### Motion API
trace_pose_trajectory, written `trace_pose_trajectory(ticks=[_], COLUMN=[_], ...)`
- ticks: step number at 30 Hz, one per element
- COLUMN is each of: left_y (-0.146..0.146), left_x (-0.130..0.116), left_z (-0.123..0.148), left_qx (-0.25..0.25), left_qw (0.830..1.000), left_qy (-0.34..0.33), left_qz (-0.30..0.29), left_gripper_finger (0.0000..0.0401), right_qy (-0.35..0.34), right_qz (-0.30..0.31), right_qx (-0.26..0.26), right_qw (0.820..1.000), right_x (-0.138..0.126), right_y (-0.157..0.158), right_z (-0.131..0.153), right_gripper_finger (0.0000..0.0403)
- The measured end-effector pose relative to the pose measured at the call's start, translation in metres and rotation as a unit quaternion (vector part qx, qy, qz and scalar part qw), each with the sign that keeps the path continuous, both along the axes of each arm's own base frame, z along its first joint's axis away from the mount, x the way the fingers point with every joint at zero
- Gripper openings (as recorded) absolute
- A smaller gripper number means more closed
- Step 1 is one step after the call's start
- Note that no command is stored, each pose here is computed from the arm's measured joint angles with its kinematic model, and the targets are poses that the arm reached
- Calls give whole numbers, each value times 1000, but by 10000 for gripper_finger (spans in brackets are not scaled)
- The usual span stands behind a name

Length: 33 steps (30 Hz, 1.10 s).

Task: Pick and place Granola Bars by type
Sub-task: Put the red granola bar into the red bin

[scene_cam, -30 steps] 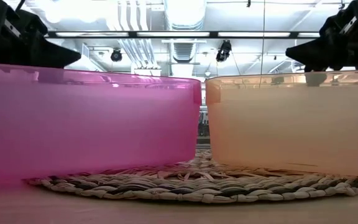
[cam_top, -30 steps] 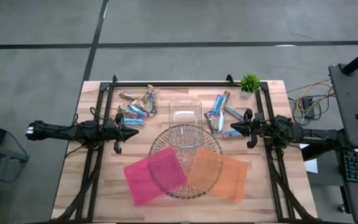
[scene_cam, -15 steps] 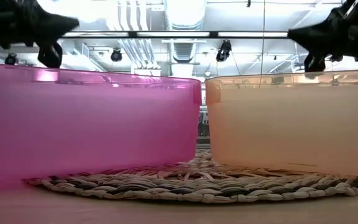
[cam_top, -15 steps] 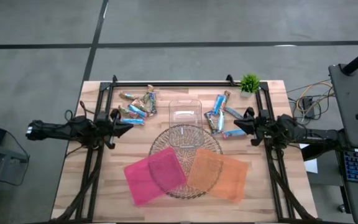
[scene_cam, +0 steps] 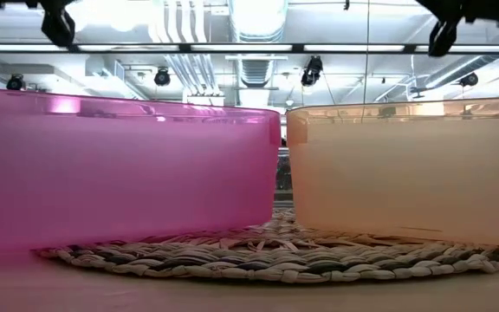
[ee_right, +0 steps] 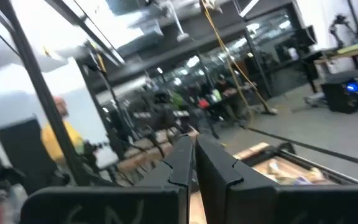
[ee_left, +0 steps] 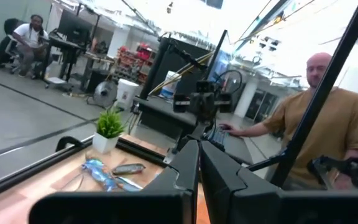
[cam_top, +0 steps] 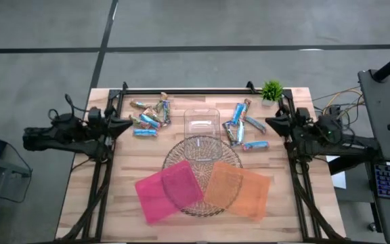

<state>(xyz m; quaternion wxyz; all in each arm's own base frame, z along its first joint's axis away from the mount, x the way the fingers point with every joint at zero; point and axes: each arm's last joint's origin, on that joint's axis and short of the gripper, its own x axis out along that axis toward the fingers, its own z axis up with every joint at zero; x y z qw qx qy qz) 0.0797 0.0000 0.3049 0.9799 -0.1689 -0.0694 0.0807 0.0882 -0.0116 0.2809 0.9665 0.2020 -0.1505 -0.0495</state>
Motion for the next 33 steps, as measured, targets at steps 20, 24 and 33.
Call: trace_pose_trajectory(ticks=[20, 24, 33], left_y=[-2, -3, -4], left_x=[24, 31, 44], left_z=[65, 63, 56], left_qx=[58, 73, 82], left_qw=[995, 992, 987], left_qy=[85, 103, 137], left_qz=[5, 4, 2], left_gripper_finger=[0, 0, 0], right_qy=[171, 192, 226], right_qz=[-13, -10, -7], right_qx=[-47, -44, -41], right_qw=[984, 980, 973], right_x=[12, 17, 23], right_y=[-2, -2, -3], right_z=[95, 98, 103], right_gripper_finger=[13, 13, 13])
